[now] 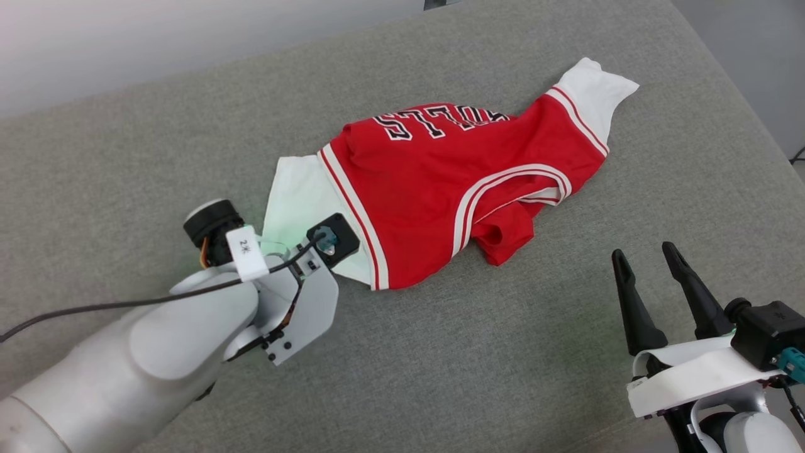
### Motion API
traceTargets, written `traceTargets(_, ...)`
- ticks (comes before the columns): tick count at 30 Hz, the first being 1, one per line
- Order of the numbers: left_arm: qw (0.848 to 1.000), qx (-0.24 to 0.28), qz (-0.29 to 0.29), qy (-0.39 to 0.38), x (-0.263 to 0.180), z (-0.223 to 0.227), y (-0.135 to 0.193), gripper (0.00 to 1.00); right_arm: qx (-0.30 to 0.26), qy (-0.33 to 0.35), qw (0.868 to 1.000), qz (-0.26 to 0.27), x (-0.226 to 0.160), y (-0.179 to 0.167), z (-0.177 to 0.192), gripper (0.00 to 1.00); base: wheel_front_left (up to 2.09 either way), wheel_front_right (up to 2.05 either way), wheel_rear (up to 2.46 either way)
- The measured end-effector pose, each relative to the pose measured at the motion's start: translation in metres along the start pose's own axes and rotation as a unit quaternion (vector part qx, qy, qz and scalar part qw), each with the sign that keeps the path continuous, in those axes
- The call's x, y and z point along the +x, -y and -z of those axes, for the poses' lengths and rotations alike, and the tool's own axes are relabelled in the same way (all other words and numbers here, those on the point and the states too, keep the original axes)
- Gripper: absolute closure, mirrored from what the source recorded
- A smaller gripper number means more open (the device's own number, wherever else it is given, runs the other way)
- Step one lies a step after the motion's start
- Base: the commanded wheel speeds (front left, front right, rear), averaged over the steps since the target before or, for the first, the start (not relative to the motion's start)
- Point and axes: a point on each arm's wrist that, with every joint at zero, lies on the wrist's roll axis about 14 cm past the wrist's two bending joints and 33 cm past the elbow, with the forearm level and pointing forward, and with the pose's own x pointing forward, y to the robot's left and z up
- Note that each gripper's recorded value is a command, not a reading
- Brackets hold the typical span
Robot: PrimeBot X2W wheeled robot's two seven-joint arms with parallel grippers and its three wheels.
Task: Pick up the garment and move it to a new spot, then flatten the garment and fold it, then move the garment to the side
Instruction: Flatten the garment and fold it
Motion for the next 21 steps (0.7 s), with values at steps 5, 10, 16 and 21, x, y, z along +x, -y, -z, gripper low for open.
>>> traceTargets(5, 1.0, -0.008, -0.021, -0.004, -0.013, 0.011, -0.012, 1.0, -0.004, 0.003, 1.0, -0.006, 0.002, -0.001, -0.004, 0.0, 0.0, 0.0, 0.0)
traceTargets(10, 0.998, -0.024, -0.056, -0.008, -0.037, 0.03, -0.033, 1.0, -0.009, -0.003, 1.0, -0.024, 0.005, -0.008, -0.005, 0.0, 0.0, 0.0, 0.0)
traceTargets(16, 0.994, -0.051, -0.096, -0.004, -0.071, 0.051, -0.052, 1.0, -0.038, -0.029, 0.997, -0.057, 0.012, -0.016, -0.002, 0.0, 0.0, 0.0, 0.0)
traceTargets(21, 0.992, -0.058, -0.111, -0.012, -0.094, 0.068, -0.052, 1.0, -0.11, -0.087, 0.984, -0.113, 0.024, -0.027, 0.006, 0.0, 0.0, 0.0, 0.0)
